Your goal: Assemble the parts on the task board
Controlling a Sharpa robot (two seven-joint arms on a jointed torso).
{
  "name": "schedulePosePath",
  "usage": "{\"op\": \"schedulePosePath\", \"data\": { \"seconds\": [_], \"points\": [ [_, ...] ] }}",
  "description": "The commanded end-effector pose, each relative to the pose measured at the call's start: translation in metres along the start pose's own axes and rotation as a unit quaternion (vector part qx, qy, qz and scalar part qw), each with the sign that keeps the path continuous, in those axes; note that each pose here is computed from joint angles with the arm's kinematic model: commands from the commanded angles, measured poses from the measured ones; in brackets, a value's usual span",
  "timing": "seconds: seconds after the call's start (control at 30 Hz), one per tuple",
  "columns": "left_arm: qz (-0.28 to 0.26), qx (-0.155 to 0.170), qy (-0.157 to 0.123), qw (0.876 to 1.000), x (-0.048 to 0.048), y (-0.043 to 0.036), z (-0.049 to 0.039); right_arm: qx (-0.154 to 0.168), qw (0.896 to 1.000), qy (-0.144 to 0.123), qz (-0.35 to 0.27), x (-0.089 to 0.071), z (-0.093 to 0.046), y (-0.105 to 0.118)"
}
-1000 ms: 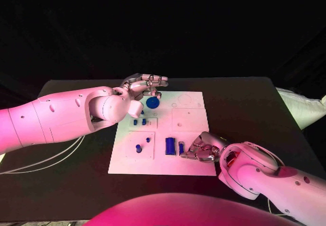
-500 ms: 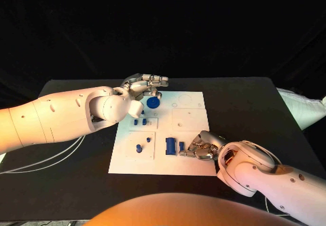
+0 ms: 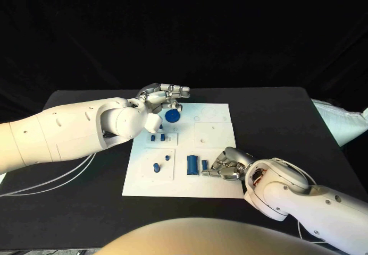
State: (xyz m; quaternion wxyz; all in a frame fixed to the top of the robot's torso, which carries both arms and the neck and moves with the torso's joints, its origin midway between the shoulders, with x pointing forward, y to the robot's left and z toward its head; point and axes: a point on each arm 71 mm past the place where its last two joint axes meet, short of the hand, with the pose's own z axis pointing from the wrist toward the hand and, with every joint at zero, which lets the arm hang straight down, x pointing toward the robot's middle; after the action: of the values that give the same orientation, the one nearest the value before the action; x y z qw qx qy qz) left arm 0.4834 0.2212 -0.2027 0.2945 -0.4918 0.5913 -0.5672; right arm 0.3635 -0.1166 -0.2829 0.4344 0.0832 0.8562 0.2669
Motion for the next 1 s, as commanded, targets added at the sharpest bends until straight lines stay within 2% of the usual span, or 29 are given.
{"op": "schedulePosePath", "data": {
  "seconds": [0.03,0.4,0.73,0.87,1.0],
  "points": [
    [-0.001,0.002,0.012,1.0,0.0031,-0.0004,0.0002,0.014,1.0,0.007,-0.01,0.002,0.004,-0.006],
    [0.0,0.002,0.013,1.0,0.0034,-0.0004,0.0003,0.012,1.0,0.0,-0.006,0.002,0.006,-0.005],
    [0.0,0.002,0.012,1.0,0.0029,-0.0002,0.0002,0.002,0.998,-0.034,0.052,-0.013,-0.006,-0.008],
    [-0.002,0.003,0.009,1.0,0.0005,0.0012,0.0011,-0.022,0.992,-0.047,0.119,-0.028,-0.008,-0.012],
    [-0.011,0.002,-0.004,1.0,-0.005,0.006,0.0026,-0.06,0.972,-0.066,0.216,-0.05,-0.005,-0.019]
  ]
}}
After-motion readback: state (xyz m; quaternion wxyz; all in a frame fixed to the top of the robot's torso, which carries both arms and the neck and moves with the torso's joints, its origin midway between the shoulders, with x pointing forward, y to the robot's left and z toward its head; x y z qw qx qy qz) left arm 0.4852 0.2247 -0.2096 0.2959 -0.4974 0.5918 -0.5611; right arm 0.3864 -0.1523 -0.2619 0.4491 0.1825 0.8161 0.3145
